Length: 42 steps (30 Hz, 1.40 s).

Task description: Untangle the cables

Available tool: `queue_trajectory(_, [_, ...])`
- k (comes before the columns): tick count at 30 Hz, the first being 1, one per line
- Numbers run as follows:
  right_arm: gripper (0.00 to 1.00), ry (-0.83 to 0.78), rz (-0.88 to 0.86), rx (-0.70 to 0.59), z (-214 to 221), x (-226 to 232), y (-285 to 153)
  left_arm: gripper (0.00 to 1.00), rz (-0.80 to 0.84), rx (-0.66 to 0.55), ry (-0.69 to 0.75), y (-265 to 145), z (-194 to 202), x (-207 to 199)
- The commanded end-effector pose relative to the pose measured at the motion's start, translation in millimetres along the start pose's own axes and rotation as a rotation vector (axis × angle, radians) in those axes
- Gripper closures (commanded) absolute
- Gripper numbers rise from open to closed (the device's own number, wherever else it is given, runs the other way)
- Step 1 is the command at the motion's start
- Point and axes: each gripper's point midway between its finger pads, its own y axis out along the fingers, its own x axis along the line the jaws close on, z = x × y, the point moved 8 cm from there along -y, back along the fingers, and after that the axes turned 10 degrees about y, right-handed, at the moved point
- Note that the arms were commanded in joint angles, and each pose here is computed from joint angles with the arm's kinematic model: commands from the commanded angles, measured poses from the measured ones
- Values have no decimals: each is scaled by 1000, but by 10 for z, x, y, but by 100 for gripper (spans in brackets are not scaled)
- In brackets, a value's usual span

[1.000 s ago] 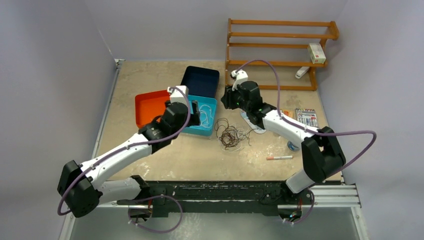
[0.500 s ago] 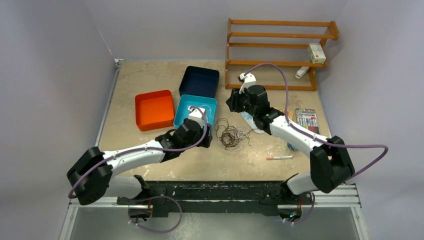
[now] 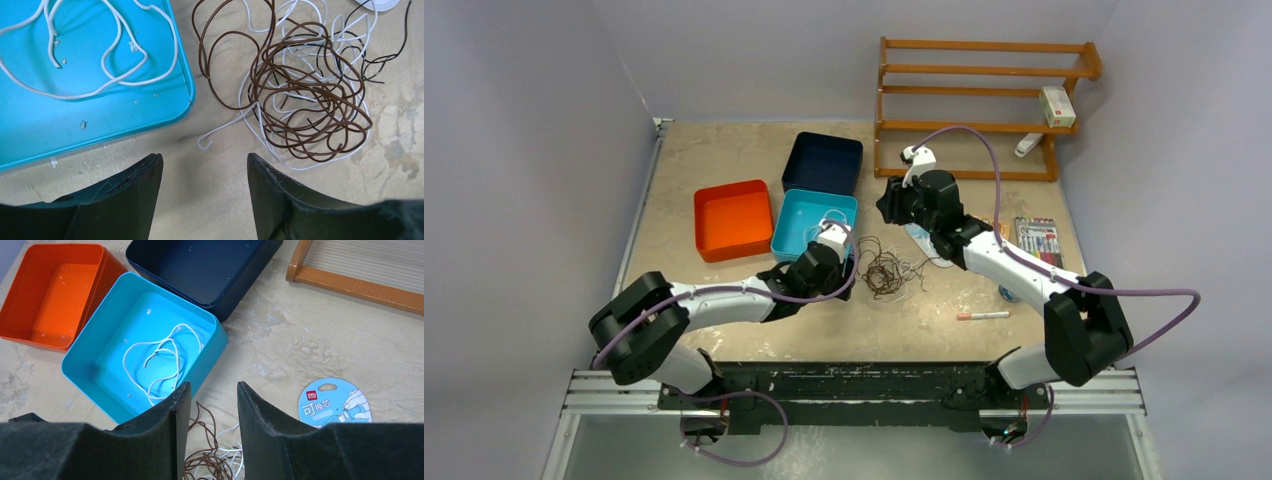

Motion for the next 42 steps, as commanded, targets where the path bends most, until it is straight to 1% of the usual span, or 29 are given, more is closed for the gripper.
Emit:
queue_trajectory(1, [59,7,-32,-67,-155,65,-51,40,-22,-73,16,89,-71,-4])
queue_trajectory(15, [59,4,-37,-71,-172,74,-65,53,-17,-80,37,319,-50,-57])
queue_trajectory(25, [59,5,-39,-72,-170,77,-73,75,-21,-85,48,368,-86,-71])
queue_trajectory(29, [59,4,-39,-72,-168,74,-73,84,-25,-101,48,331,-141,-64])
queue_trajectory(32, [59,4,-40,-73,-167,73,-72,93,-29,-115,51,278,-206,-60])
queue_trajectory(35, [59,4,-42,-77,-170,75,-83,99,-36,-133,55,190,-299,-45])
queue_trajectory(42, [58,-8,-66,-124,-195,83,-183,100,-71,-184,55,-92,-542,22])
